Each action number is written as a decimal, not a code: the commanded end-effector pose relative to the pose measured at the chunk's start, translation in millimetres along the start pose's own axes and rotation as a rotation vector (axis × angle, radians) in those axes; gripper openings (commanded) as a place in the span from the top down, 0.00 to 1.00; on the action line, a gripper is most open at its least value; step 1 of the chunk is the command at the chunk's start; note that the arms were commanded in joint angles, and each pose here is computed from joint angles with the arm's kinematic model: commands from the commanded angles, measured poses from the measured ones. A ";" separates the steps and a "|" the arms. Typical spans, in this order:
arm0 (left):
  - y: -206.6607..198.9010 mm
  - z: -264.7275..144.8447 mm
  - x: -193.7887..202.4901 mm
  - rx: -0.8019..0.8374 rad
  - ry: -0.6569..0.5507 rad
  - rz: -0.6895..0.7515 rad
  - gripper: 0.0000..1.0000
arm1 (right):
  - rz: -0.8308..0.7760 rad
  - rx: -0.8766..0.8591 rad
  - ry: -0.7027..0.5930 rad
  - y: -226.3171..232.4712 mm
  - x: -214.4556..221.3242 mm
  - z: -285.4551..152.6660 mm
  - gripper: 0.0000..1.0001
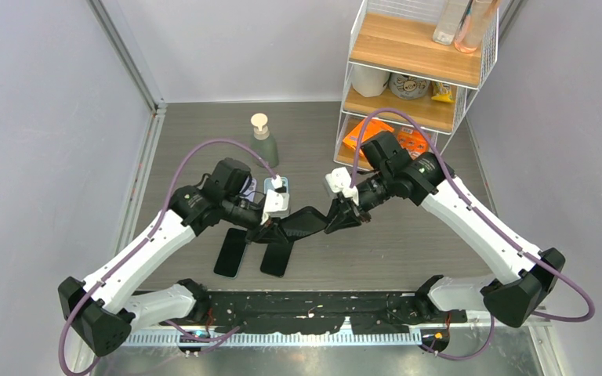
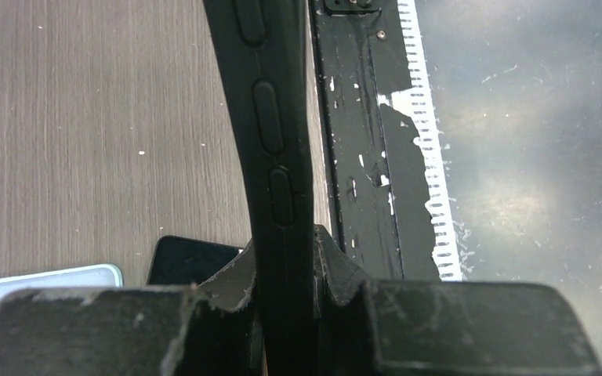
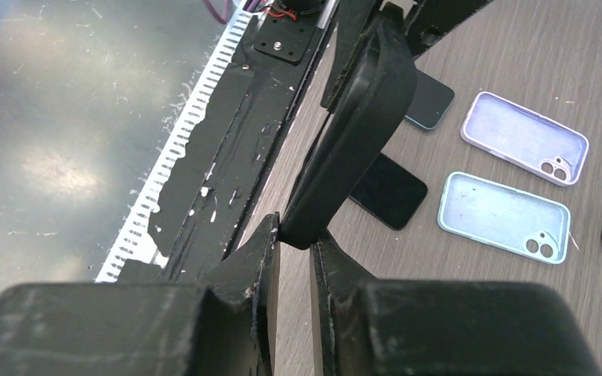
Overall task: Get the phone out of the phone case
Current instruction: Remove the phone case from the phone.
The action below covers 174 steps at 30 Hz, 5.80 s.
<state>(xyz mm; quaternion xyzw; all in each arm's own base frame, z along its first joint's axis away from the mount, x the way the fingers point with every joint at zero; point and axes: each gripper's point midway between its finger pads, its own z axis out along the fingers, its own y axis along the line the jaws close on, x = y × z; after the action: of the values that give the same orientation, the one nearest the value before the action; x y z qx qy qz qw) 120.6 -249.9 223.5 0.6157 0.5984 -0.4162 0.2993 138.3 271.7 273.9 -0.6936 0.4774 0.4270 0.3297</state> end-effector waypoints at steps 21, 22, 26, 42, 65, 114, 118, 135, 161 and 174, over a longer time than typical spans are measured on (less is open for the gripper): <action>-64.5 15.6 -10.6 0.316 -0.093 0.214 1.00 | -0.232 0.133 0.078 -50.4 -6.0 -2.3 0.95; -65.3 16.1 -9.9 0.320 -0.091 0.214 1.00 | -0.233 0.134 0.079 -50.4 -6.1 -2.5 0.95; -68.5 17.0 -7.0 0.338 -0.085 0.222 1.00 | -0.252 0.135 0.078 -50.1 -7.2 -2.8 0.95; -69.0 20.3 4.0 0.358 -0.056 0.242 1.00 | -0.348 0.093 0.109 -41.8 -3.3 2.4 0.95; -30.6 22.8 8.5 0.128 0.021 0.267 1.00 | -0.084 0.375 0.117 -83.7 4.7 -7.9 0.84; 48.8 -42.9 -30.4 -0.378 -0.133 0.079 1.00 | -0.047 0.259 -0.140 -21.6 -65.9 -26.9 0.05; 48.9 -40.4 -32.0 -0.362 -0.139 0.075 1.00 | -0.043 0.234 -0.162 -24.2 -67.9 -21.4 0.16; 44.7 -34.0 -36.2 -0.308 -0.166 0.061 1.00 | 0.003 0.214 -0.149 -35.2 -56.3 -10.7 0.42; 55.4 -35.9 -54.3 -0.341 -0.225 0.072 1.00 | 0.135 0.063 -0.160 -38.9 -45.4 27.2 0.62; 64.3 -44.8 -51.2 -0.433 -0.218 0.056 0.55 | 0.110 0.138 -0.091 -41.5 -30.9 23.2 0.95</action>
<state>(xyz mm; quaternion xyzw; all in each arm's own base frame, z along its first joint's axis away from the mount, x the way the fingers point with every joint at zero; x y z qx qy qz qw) 171.9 -230.8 227.3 0.5062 0.6860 -0.3471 0.3908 181.6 319.9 289.4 -0.6076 0.5379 0.4495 0.3734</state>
